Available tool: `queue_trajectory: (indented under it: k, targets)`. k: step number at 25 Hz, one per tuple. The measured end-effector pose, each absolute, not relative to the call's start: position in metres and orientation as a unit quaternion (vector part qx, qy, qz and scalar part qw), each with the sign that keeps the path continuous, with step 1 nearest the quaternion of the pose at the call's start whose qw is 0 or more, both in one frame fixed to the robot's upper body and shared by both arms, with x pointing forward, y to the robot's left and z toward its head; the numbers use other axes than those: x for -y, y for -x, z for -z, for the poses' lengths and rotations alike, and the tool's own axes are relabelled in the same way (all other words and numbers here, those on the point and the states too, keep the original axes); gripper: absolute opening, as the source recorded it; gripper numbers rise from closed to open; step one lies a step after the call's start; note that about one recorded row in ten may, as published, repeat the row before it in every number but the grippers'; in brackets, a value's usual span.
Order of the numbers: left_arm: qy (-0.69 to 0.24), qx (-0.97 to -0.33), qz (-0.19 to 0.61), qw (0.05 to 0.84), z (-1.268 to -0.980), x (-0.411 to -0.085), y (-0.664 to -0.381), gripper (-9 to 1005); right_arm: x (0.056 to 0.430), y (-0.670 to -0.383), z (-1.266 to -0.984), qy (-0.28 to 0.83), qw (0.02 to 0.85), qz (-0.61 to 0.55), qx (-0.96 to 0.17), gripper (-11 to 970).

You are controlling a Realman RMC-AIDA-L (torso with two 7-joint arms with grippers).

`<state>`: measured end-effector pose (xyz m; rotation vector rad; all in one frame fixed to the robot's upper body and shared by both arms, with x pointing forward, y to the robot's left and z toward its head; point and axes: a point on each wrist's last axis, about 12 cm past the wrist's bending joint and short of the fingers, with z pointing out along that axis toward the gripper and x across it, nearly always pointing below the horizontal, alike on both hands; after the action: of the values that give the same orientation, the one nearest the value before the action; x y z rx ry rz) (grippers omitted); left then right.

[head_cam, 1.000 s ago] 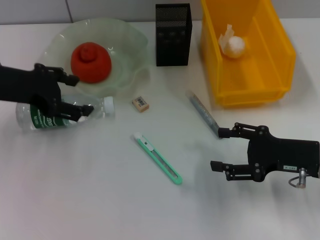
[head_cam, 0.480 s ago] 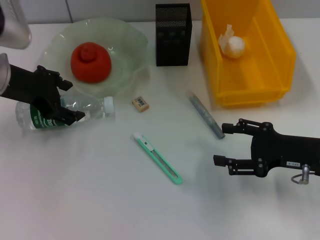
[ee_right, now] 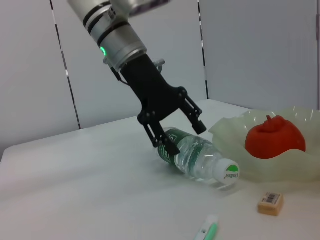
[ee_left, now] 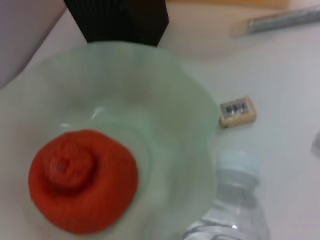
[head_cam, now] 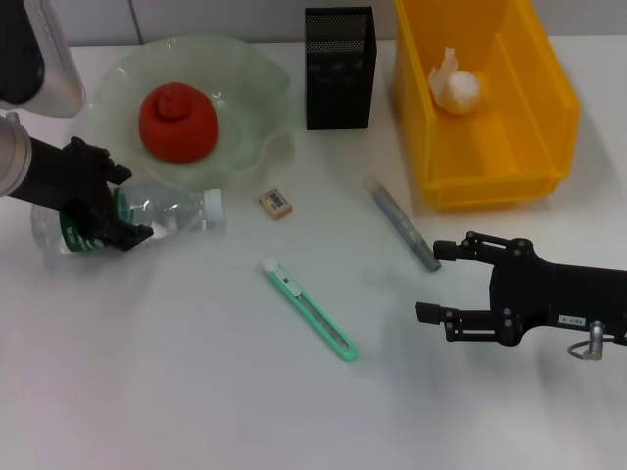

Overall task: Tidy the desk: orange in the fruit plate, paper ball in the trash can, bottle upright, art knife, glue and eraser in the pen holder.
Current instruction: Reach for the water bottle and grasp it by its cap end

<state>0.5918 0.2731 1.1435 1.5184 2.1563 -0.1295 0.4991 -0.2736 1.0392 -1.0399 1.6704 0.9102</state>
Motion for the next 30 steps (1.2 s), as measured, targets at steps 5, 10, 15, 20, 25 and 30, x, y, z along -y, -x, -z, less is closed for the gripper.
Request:
queue_trajectory:
  k: [5,10,15,20,25,30]
  targets:
    - [-0.561,-0.790,0.046,0.242,-1.139,-0.271,-0.592,822,0.274,-0.499,-1.039,0.422,0.468,-0.372,-0.682,833]
    - [-0.573,-0.784,0.055,0.233,-1.138,-0.265,-0.589,822,0.274,-0.499,-1.039,0.418,0.466,-0.374,-0.684,833]
    - [-0.583,-0.774,0.079,0.234,-1.140,-0.257,-0.586,821,0.274,-0.500,-1.039,0.415,0.464,-0.376,-0.686,832]
    - [-0.595,-0.764,0.091,0.232,-1.139,-0.248,-0.585,821,0.273,-0.500,-1.039,0.415,0.463,-0.377,-0.686,832]
    - [-0.605,-0.757,0.100,0.225,-1.134,-0.238,-0.585,820,0.273,-0.499,-1.039,0.415,0.463,-0.379,-0.686,832]
    - [-0.609,-0.755,0.112,0.217,-1.128,-0.230,-0.587,820,0.273,-0.499,-1.039,0.415,0.463,-0.379,-0.686,832]
